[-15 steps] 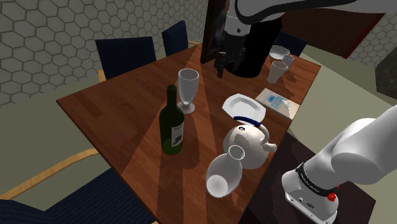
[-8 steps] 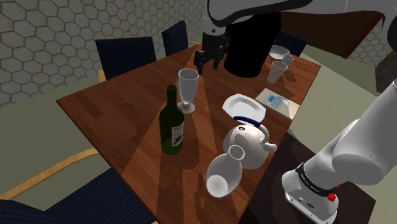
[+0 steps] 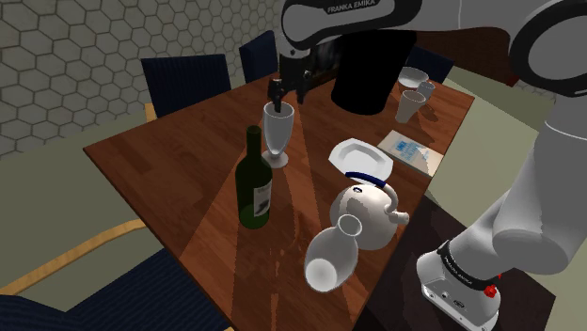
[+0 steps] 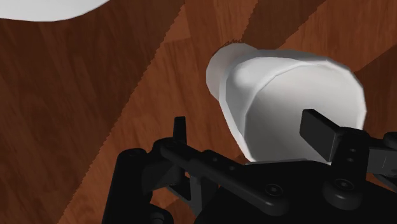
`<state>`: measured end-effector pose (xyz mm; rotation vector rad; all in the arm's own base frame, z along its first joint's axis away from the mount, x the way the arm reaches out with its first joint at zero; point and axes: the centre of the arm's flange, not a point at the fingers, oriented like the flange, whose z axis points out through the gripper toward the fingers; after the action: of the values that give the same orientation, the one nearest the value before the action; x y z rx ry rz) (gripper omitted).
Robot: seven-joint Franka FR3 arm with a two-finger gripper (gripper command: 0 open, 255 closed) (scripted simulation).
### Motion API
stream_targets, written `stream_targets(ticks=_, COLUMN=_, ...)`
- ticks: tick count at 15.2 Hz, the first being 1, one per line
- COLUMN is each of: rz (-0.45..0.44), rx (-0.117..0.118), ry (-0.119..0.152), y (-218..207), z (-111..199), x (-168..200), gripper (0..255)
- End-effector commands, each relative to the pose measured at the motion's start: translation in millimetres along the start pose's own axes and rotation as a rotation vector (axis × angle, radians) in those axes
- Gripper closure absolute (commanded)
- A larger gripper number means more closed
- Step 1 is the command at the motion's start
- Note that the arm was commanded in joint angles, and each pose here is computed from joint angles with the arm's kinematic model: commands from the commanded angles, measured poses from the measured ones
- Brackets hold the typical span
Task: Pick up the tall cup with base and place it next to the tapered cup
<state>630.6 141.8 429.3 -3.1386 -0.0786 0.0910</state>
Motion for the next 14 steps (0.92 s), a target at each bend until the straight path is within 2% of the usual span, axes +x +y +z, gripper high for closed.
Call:
stream_targets(ticks=1, rz=0.0, rx=0.0, ry=0.001, y=0.0, z=10.7, x=1.0, gripper=0)
stream_targets(ticks=4, rz=0.0, rx=0.0, ry=0.001, y=0.0, z=24.3, x=1.0, gripper=0)
stream_targets(ticks=11, rz=0.0, rx=0.0, ry=0.001, y=0.0, z=24.2, x=1.0, gripper=0)
stream_targets(ticks=12, rz=0.0, rx=0.0, ry=0.001, y=0.0, z=24.2, x=1.0, gripper=255)
stream_targets(ticks=14, rz=0.0, rx=0.0, ry=0.001, y=0.0, z=24.2, x=1.0, gripper=255)
